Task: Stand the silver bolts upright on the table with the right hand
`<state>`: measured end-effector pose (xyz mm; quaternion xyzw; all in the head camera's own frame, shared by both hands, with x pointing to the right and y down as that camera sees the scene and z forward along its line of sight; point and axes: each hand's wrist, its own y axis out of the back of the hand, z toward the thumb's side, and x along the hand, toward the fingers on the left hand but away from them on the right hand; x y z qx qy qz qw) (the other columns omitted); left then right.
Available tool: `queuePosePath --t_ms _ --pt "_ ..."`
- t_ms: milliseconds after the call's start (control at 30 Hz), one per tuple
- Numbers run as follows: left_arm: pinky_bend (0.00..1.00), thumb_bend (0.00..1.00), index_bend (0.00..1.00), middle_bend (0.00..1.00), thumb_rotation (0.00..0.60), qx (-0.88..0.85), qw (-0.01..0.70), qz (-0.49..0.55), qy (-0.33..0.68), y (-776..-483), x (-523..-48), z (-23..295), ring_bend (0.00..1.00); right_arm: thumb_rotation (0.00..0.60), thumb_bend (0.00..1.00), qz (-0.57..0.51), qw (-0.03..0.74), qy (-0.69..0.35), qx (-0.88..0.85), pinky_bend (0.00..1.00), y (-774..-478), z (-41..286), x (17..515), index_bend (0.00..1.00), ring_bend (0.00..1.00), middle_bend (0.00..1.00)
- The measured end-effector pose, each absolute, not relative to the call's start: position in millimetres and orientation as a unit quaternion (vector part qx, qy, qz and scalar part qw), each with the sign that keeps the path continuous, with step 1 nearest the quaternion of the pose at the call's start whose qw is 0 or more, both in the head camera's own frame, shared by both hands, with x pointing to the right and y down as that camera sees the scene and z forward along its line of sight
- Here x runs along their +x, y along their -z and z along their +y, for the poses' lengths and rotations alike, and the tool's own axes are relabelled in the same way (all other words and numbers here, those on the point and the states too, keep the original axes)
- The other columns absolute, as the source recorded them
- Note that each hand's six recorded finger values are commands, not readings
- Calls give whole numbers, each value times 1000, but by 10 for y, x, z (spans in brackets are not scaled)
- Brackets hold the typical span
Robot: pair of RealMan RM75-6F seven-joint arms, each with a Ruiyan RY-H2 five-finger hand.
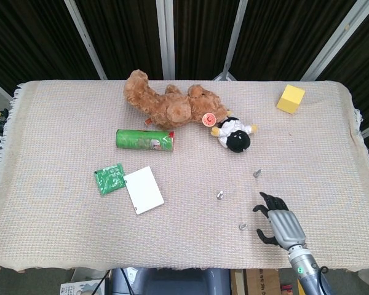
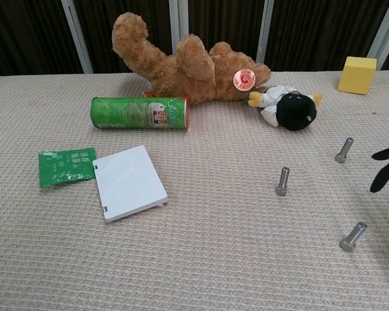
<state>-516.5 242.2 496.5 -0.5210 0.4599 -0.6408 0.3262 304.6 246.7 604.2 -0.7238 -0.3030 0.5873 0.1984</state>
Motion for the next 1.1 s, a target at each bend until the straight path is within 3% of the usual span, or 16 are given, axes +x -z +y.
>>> queuePosePath --t_ms 300,433,767,1100 --pt "184 117 98 72 600 -524 327 460 638 -4949 -5150 2436 47 600 388 -372 253 -604 -658 54 -5508 2349 3612 205 0 0" --pt "184 117 66 71 600 -525 327 460 638 -4927 -5157 2449 47 600 335 -422 285 -592 -625 32 -5303 2365 3872 144 0 0" --pt "184 118 49 72 600 -528 328 446 644 -4907 -5165 2486 45 600 314 -416 355 -584 -600 21 -5238 2526 4091 116 0 0" --pt "177 117 51 46 600 -540 342 437 634 -4885 -5121 2492 1 600 314 -422 357 -577 -601 21 -5244 2499 4146 116 0 0"
